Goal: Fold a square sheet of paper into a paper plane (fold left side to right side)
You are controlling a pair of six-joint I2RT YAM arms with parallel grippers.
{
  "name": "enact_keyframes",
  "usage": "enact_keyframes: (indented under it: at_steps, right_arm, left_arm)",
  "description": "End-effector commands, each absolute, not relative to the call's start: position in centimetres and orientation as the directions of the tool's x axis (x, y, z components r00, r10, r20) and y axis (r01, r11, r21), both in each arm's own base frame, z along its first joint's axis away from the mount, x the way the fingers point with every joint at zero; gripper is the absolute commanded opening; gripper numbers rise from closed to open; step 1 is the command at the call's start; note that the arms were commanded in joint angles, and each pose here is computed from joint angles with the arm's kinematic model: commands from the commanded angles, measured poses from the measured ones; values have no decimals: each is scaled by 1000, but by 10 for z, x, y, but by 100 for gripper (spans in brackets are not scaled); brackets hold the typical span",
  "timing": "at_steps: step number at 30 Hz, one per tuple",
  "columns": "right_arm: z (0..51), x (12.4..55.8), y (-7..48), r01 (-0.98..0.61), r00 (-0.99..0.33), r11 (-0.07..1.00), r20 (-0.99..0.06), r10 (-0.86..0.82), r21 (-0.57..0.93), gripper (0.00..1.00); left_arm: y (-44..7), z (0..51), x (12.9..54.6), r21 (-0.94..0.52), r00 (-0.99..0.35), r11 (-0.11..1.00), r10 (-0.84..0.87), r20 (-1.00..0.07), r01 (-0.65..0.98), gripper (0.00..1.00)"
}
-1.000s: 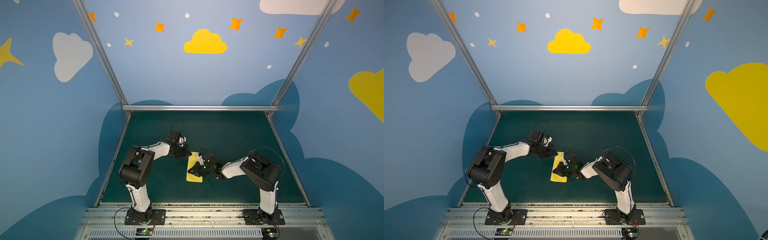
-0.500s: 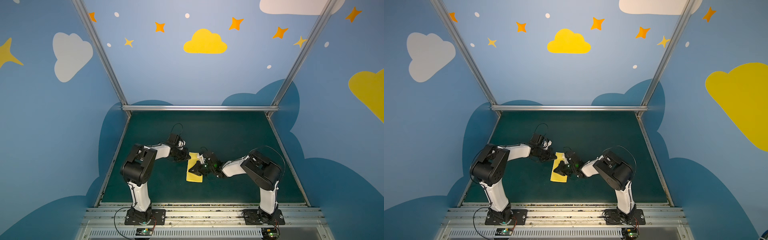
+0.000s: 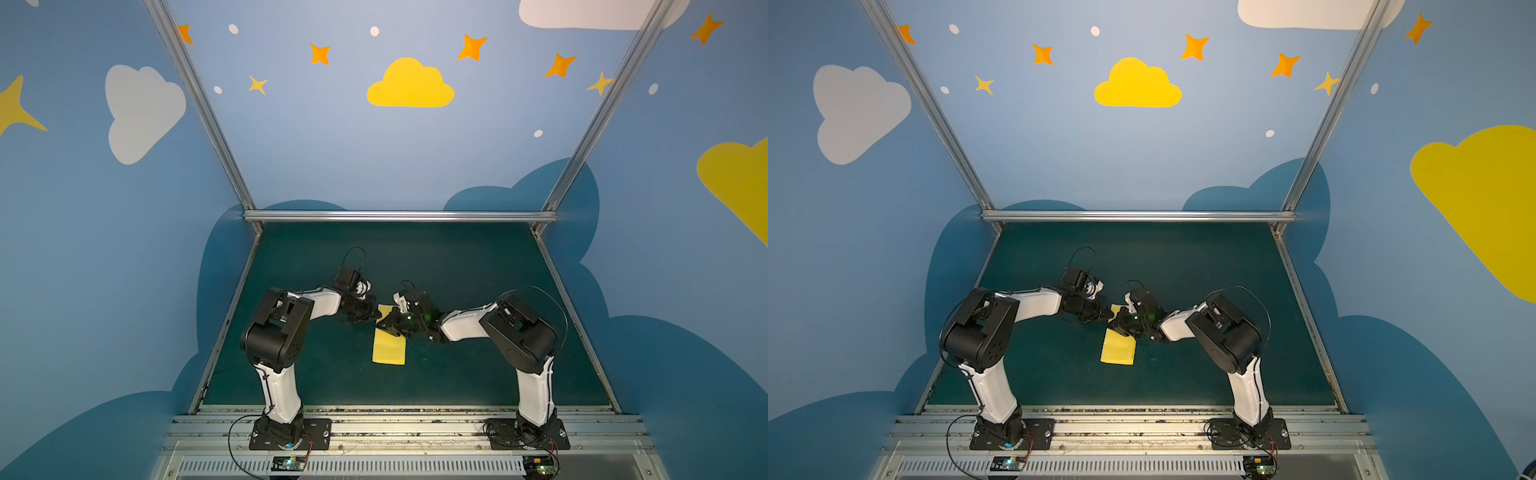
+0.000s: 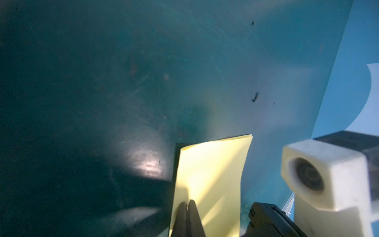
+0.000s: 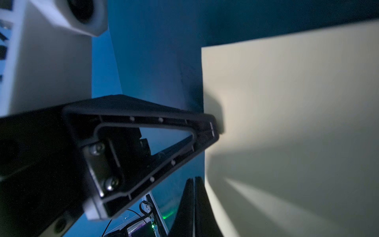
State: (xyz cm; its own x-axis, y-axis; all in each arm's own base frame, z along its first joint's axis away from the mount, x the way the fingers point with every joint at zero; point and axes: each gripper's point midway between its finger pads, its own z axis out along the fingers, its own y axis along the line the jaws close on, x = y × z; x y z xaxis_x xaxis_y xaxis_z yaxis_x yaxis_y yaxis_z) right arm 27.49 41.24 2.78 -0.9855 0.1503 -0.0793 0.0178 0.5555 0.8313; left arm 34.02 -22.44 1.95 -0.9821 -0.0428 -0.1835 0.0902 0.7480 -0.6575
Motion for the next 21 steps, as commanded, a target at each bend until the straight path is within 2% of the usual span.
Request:
enact_keyframes:
  at_steps: [1,21]
  right_arm:
    - [19,273,415,18,-988,566,-71,136,824,0]
    - [-24,211,394,51,-997,644,4,75,763,0]
  left_arm:
    - [-211,-7,328,-589,-989,807,-45,-142,47,4]
    - [-211,-3,328,-588,-987,807,-42,-153,57,4]
